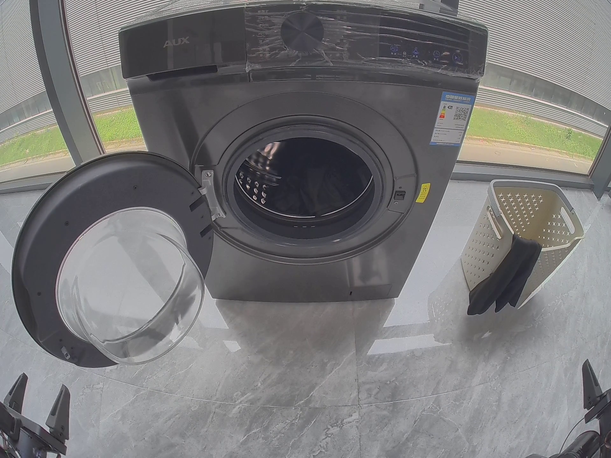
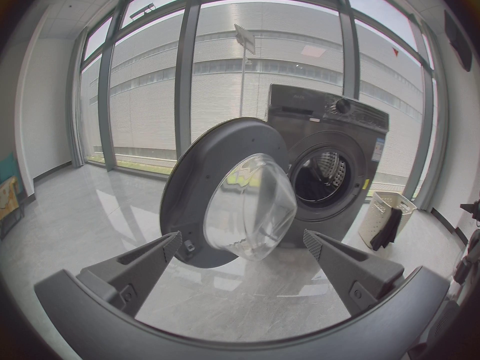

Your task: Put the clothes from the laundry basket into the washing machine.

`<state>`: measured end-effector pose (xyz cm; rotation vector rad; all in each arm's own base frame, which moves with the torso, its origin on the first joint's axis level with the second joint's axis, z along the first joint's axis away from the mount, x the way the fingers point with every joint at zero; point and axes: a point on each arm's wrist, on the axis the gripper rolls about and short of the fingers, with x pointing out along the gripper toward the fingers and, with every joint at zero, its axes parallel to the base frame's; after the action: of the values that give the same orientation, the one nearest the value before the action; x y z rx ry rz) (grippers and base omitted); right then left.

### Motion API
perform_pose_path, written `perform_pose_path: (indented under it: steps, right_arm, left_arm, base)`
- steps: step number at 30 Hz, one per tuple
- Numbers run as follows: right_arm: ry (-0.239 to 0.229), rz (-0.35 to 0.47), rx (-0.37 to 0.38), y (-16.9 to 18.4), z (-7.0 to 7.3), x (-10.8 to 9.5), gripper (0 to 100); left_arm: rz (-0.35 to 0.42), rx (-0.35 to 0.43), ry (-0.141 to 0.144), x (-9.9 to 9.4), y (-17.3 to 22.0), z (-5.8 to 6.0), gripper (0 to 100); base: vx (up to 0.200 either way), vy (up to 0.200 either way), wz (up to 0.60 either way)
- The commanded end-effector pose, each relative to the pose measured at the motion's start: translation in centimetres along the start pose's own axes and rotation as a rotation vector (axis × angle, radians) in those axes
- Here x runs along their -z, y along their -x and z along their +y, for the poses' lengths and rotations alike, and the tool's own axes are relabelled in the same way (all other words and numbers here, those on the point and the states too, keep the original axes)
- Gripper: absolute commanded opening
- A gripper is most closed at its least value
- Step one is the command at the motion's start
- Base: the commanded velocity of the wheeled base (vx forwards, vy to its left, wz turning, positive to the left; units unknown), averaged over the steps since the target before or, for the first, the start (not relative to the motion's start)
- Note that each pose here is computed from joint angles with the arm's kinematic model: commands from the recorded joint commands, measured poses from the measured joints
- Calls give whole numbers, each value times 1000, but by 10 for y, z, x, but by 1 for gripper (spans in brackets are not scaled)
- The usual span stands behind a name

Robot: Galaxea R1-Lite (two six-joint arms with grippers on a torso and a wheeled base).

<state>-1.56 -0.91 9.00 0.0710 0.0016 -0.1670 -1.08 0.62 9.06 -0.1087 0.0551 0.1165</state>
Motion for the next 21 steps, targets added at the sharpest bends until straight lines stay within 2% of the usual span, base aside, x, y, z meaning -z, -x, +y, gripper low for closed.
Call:
perform_pose_path:
  steps: [1, 3, 5, 6, 7, 8, 9, 11, 12, 13, 14, 15, 18, 20, 21]
  right_arm:
    - [17, 20, -31, -1, 1, 6, 100]
    - [49, 15, 15, 0, 1, 6, 100]
    - [121, -22, 72, 4, 3, 7, 100]
    - [142, -56, 60, 7, 4, 7, 100]
    - [166, -80, 9, 9, 5, 7, 100]
    - [165, -80, -57, 9, 5, 8, 100]
    - [153, -74, -80, 9, 5, 8, 100]
    - [110, -72, -70, 9, 5, 8, 100]
    - [110, -72, -70, 9, 5, 8, 100]
    - [68, -71, -65, 9, 5, 8, 100]
    - [50, -70, -69, 9, 5, 8, 100]
    - [44, -70, -76, 9, 5, 8, 100]
    - [37, -61, -118, 9, 6, 9, 100]
    - [43, -56, -108, 9, 6, 9, 100]
    - [50, -61, -79, 9, 5, 9, 100]
  left_arm:
    - [-97, 164, -45, 9, 13, -5, 100]
    - [-80, 153, -73, 10, 14, -4, 100]
    - [-72, 144, -92, 10, 14, -4, 100]
    - [-71, 139, -95, 10, 14, -4, 100]
    - [-70, 130, -96, 10, 14, -4, 100]
    - [-71, 104, -101, 10, 14, -3, 100]
    - [-57, 81, -103, 15, 12, -3, 100]
    - [-54, 63, -89, 16, 12, -2, 100]
    - [-54, 63, -89, 16, 12, -2, 100]
    - [-56, 71, -100, 16, 12, -2, 100]
    - [-56, 76, -111, 16, 12, -2, 100]
    - [-57, 93, -117, 16, 12, -3, 100]
    - [-53, 115, -106, 16, 12, -3, 100]
    - [-55, 114, -103, 16, 12, -3, 100]
    - [-55, 114, -104, 16, 12, -3, 100]
  base:
    - [0, 0, 0]
    - [0, 0, 0]
    - [0, 0, 0]
    - [0, 0, 0]
    - [0, 0, 0]
    - [0, 0, 0]
    - [0, 0, 0]
    - [0, 0, 0]
    - [0, 0, 0]
    - [0, 0, 0]
    - [0, 0, 0]
    - [0, 0, 0]
    - [0, 0, 0]
    - [0, 0, 0]
    - [0, 0, 0]
